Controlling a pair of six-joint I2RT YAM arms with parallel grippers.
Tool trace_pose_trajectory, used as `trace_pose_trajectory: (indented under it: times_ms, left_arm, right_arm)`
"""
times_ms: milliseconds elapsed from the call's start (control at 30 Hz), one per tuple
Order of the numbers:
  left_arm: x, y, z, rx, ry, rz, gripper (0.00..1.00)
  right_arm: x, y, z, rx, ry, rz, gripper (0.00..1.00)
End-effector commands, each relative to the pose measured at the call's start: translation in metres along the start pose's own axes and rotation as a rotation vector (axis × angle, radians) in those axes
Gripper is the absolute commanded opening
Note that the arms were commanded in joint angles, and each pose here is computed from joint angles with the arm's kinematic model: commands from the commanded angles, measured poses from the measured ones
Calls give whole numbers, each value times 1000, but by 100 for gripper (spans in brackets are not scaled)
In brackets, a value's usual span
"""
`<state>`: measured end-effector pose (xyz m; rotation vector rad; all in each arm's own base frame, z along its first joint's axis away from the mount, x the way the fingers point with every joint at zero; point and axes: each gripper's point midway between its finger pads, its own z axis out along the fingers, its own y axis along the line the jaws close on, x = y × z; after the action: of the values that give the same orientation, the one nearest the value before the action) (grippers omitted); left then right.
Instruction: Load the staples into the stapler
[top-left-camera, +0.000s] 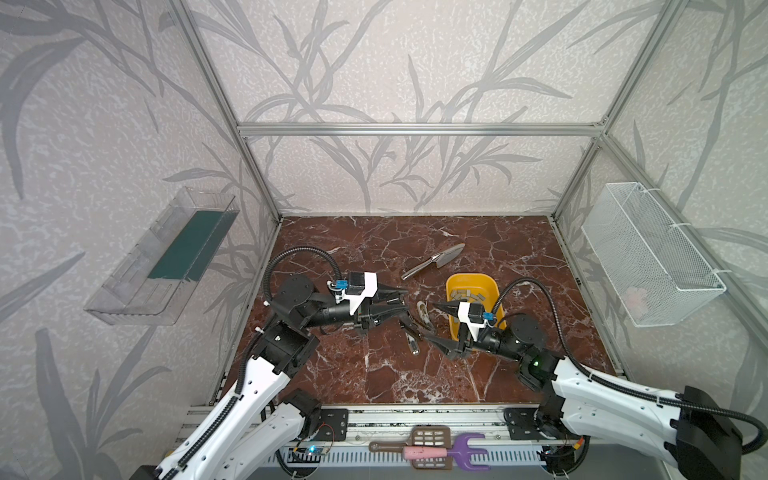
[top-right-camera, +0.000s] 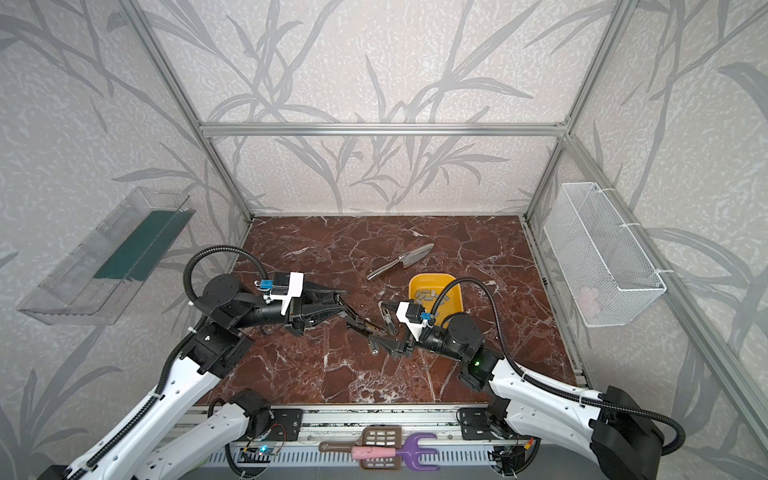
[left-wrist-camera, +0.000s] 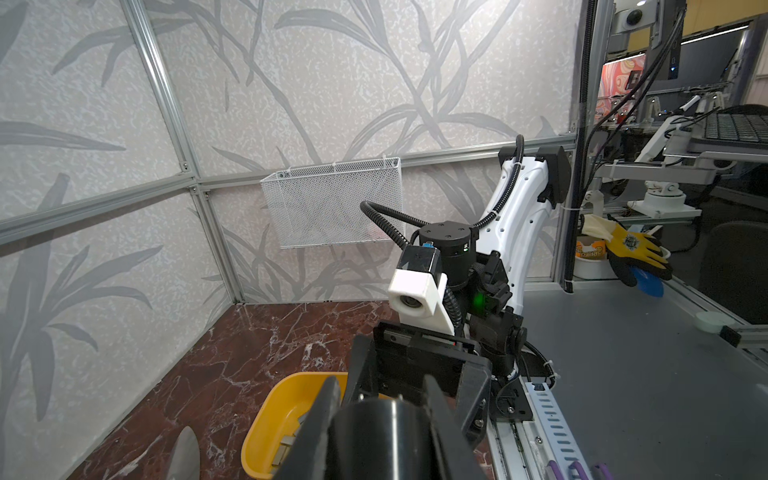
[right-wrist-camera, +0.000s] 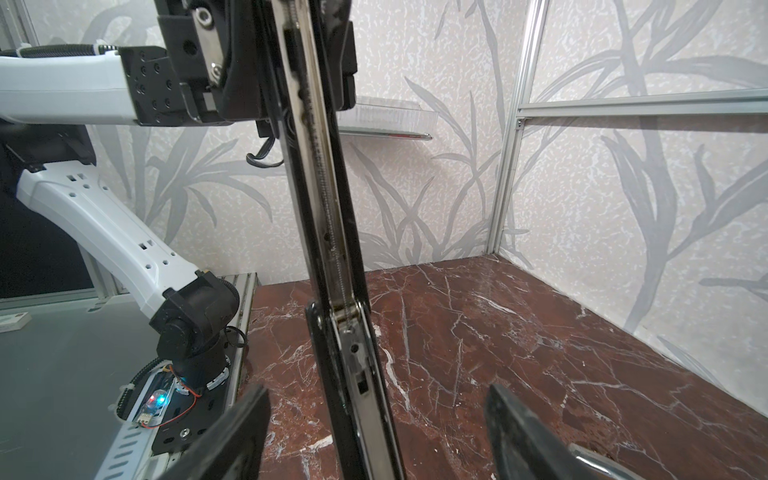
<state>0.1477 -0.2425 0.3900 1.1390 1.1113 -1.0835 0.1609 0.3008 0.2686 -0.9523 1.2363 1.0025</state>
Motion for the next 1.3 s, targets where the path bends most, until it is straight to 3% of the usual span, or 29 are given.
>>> trace_pose_trajectory:
  times_ms: [0, 233, 567, 1000, 1200, 1267]
  left_arm:
    - [-27, -14, -2, 62, -74, 81, 0]
    - [-29, -20, 0, 104, -88, 67, 0]
    - [-28, -25, 2, 129, -87, 58, 0]
    - [-27, -25, 3, 131, -88, 58, 0]
    - [-27, -26, 2, 119, -92, 73, 0]
    - [-27, -26, 1, 115, -95, 79, 0]
  right_arm:
    - [-15, 8, 5, -52, -31, -19, 81]
    - [-9, 23, 18, -158, 2, 5, 80]
    - [4, 42, 39, -275, 60, 60, 66]
    - [10, 48, 44, -248, 94, 44, 52]
    - [7, 45, 46, -220, 93, 65, 29]
    - [4, 45, 45, -212, 79, 67, 27]
